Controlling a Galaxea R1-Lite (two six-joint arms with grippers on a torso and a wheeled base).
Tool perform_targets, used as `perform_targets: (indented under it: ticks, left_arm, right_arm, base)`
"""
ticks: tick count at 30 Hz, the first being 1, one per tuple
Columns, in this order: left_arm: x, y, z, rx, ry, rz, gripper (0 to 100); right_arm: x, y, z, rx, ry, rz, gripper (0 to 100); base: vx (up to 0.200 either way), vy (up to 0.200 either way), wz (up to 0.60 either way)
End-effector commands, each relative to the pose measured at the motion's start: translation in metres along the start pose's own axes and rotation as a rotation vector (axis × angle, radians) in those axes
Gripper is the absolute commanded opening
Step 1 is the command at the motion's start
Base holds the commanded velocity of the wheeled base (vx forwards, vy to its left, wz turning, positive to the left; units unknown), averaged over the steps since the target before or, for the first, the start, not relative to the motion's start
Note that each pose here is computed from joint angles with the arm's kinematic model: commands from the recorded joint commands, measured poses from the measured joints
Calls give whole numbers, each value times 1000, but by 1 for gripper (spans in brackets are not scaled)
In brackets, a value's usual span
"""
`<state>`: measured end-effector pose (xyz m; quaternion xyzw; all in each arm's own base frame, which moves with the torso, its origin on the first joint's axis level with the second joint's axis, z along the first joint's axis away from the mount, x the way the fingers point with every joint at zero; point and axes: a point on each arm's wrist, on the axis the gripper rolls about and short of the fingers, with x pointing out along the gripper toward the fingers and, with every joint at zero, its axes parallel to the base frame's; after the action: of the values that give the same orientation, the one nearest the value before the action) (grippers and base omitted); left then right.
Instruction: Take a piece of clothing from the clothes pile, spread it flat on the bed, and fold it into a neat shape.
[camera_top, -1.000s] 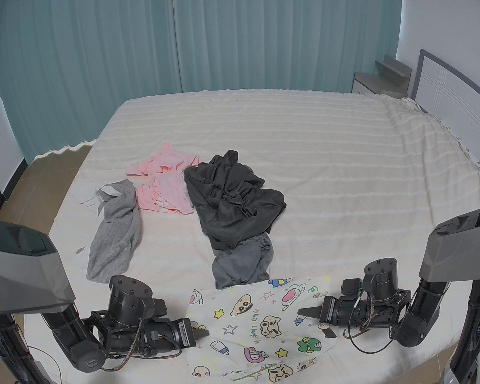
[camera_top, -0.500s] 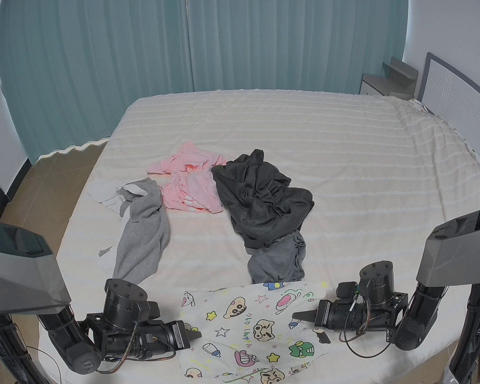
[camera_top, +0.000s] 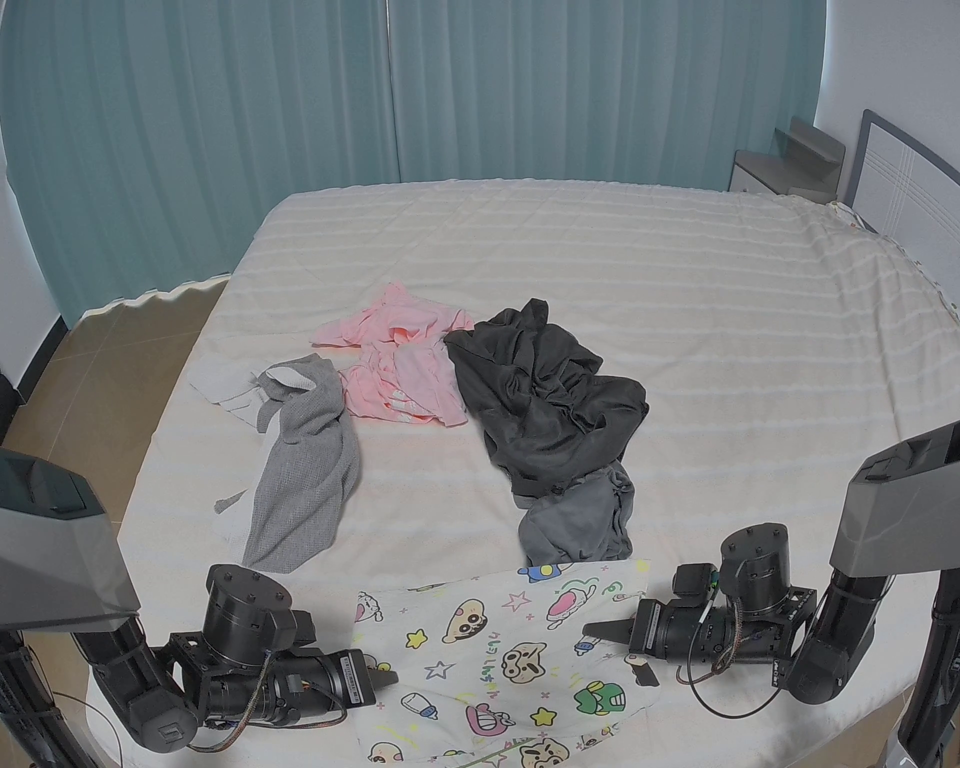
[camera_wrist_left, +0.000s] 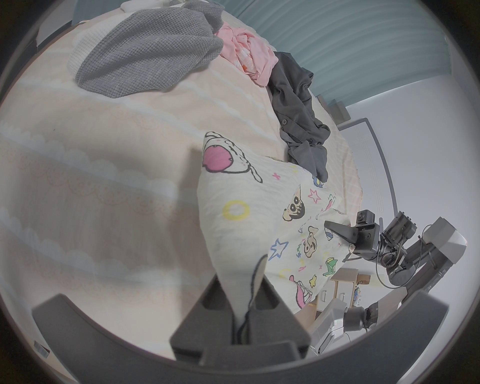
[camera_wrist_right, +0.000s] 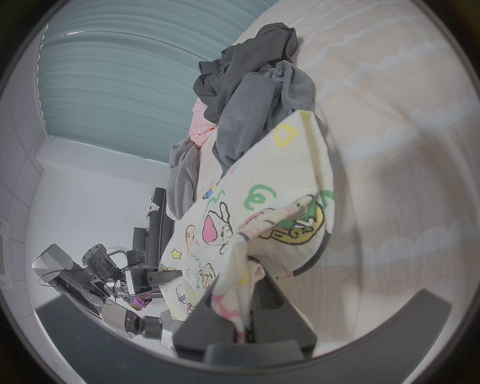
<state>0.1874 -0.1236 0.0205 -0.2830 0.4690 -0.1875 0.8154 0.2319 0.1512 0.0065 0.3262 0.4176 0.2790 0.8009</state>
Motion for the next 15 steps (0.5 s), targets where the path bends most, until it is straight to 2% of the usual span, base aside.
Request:
perform_targets:
  ticks: [1,4,5,7,8,15]
  left_arm:
    - [0,0,0,0,-1,-1,0]
    - [1,-1,1,1,-3,-3,0]
    - [1,0,1,0,-2,-2,100]
    - [1,-1,1,-1,-4,-4,100]
    - [1,-1,2,-2,-4,-2,100]
    - [-1,0,1,-2,-21,13,100]
  right_arm:
    - [0,-1,0,1,3,-2,0]
    - [1,-3,-2,5,10,-10,0]
    - [1,-3,-2,6,11,-11,0]
    - [2,-4,-3,8,12,-12,0]
    - [1,-4,-2,7,11,-13,100]
    - [-6,-5,-2,14,0,-26,100]
  base:
    - [0,0,0]
    - [0,0,0]
    - [0,0,0]
    - [0,0,0]
    - [0,0,0]
    - [0,0,0]
